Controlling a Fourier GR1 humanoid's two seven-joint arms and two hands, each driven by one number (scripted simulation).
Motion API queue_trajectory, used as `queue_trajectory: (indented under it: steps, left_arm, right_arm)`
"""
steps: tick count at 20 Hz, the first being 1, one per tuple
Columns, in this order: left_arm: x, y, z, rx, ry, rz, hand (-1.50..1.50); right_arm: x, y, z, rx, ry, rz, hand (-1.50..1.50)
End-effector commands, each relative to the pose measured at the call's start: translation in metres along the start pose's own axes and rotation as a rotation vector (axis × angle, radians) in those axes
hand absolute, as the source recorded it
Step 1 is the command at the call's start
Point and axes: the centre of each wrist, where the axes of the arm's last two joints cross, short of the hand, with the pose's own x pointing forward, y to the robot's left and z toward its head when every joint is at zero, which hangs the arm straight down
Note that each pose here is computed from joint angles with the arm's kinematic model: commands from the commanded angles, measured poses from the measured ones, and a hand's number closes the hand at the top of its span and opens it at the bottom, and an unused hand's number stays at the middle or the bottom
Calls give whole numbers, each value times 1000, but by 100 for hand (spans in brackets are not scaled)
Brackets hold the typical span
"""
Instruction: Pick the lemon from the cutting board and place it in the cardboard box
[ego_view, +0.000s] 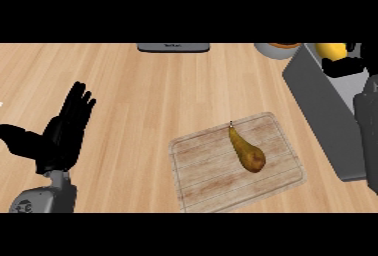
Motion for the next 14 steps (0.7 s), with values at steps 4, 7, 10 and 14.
queue_trajectory:
  steps: [4,7,10,14]
  left_arm:
    - [-2,8,-3,2,-16,5,0]
    - [4,-1,4,-27,-8,-8,0]
    - [-1,-2,-1,-30,-20,-9,0]
    - [4,-7,-3,-38,-11,-13,0]
  right_arm:
    - [-55,17,-36,1,48,111,150]
    - [-86,33,-29,113,29,210,150]
    - [-110,48,-20,312,113,400,150]
    - [-127,38,-35,440,209,334,-150]
